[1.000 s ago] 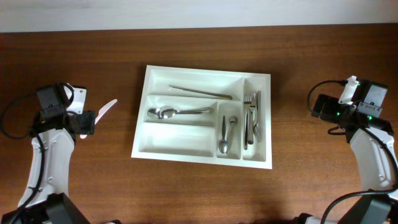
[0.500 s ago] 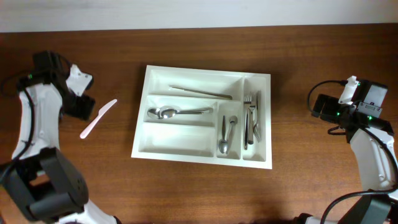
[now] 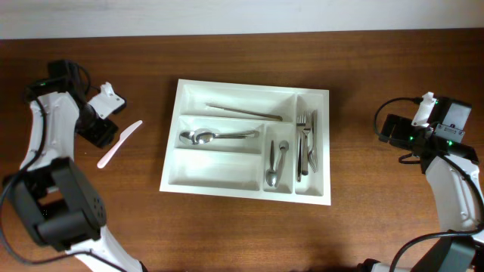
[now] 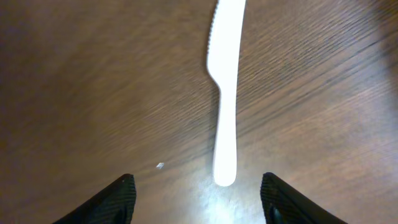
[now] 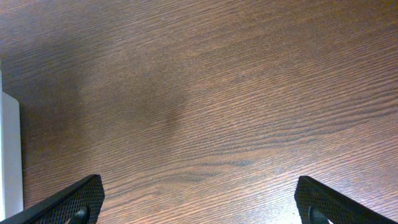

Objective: Pack container
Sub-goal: 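Move the left gripper back left and grasp the white plastic knife, then carry the white knife over the tray with the left gripper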

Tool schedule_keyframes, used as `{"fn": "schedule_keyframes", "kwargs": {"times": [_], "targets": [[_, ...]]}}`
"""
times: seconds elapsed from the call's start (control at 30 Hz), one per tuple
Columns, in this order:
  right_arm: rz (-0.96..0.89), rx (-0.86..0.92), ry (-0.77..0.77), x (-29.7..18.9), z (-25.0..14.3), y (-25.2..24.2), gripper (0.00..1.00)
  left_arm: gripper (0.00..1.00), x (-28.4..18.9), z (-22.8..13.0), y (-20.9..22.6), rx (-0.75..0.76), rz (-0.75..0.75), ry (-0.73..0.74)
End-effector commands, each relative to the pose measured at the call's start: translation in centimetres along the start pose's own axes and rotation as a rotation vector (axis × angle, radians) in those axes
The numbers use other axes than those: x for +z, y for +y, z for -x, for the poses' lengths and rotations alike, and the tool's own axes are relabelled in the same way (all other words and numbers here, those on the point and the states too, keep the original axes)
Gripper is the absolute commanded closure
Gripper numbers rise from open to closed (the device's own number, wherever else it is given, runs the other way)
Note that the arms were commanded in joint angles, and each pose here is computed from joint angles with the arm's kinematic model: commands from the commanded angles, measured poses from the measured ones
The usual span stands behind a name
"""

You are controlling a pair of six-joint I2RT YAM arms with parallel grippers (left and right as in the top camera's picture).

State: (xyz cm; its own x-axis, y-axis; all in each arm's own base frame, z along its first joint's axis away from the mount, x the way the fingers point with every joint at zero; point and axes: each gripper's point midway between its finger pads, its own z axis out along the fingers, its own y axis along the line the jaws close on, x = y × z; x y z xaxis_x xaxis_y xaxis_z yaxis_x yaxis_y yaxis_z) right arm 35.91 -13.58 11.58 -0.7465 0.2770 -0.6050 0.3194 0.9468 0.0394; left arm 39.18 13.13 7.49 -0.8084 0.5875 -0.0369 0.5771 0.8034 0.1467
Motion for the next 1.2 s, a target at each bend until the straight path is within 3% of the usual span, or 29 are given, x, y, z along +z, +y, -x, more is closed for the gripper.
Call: {"fn": "schedule_keyframes", "kwargs": {"times": [0.0, 0.63, 0.8, 0.9, 0.93, 1.17], "targets": [[-0.001, -0.002, -0.008, -0.1, 0.4, -0.2, 0.02, 0.37, 2.3, 0.8, -0.8, 0.057, -0.050, 0.015], [-0.001, -0.002, -0.008, -0.1, 0.4, -0.2, 0.01, 0.51, 7.6, 1.2, -3.0, 0.045, -0.141, 0.090], [-0.001, -0.002, -0.008, -0.1, 0.4, -0.2, 0.01, 0.65, 7.8, 1.4, -2.9, 0.038, -0.135, 0.084], [-0.001, -0.002, -0.008, -0.1, 0.4, -0.2, 0.01, 0.93, 7.8, 1.3, -2.9, 0.007, -0.133, 0.087], [-0.001, -0.002, -0.008, -0.1, 0.4, -0.2, 0.01, 0.98, 7.8, 1.3, -2.9, -0.003, -0.133, 0.089], [-0.001, -0.002, -0.008, -0.1, 0.4, -0.2, 0.02, 0.98, 7.5, 1.3, -2.9, -0.009, -0.132, 0.089]]}}
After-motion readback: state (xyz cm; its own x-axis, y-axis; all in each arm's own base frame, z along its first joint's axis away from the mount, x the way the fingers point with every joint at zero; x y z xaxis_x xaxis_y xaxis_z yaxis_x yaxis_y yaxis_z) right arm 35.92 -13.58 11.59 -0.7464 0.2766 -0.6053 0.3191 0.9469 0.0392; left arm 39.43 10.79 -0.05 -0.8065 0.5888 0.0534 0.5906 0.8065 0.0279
